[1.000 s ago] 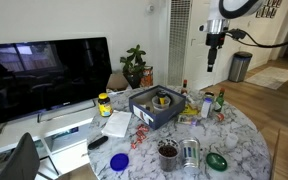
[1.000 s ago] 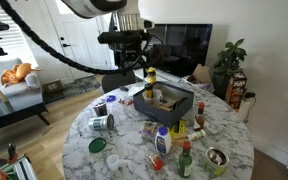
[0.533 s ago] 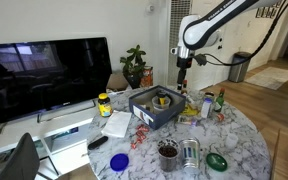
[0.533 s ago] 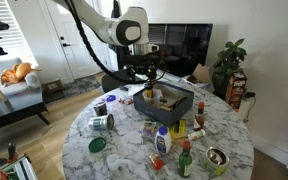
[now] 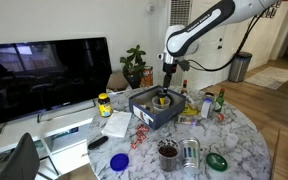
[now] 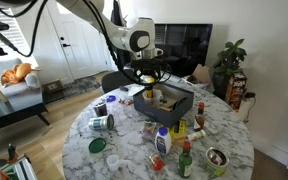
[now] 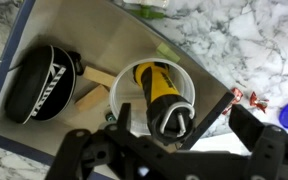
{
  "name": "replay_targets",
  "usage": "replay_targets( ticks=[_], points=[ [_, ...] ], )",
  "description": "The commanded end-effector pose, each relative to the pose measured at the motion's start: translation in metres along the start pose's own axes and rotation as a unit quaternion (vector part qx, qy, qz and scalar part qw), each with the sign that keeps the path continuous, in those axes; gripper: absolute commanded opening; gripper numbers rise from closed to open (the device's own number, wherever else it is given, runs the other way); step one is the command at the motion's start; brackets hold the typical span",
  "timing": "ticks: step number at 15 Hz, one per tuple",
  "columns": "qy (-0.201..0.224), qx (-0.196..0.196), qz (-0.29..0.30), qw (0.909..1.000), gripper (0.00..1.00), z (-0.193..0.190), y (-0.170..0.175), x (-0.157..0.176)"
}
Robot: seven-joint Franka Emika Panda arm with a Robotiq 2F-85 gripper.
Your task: Put the black and yellow torch on the table then put the silver cup inside the clear cup in the box.
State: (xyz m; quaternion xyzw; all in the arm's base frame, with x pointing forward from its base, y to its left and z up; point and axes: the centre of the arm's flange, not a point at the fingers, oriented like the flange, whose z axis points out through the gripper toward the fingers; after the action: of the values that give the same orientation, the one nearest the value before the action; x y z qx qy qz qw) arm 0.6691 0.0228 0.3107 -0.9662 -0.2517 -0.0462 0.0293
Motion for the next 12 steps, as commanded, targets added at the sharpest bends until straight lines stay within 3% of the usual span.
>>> replay_targets(
  ticks=[1,5,7,9,12],
  points=[
    [0.008,0.021,-0.011,0.9997,1.00,0.020,0.014,0.023],
    [0.007,0.030,-0.010,0.9995,0.99,0.038,0.018,0.029],
    [0.003,0.030,-0.009,0.9995,0.90,0.045,0.020,0.030],
    [-0.006,0.032,-0.006,0.9995,0.69,0.050,0.021,0.031],
    [-0.021,0.038,-0.003,0.9990,0.50,0.057,0.023,0.030]
  ],
)
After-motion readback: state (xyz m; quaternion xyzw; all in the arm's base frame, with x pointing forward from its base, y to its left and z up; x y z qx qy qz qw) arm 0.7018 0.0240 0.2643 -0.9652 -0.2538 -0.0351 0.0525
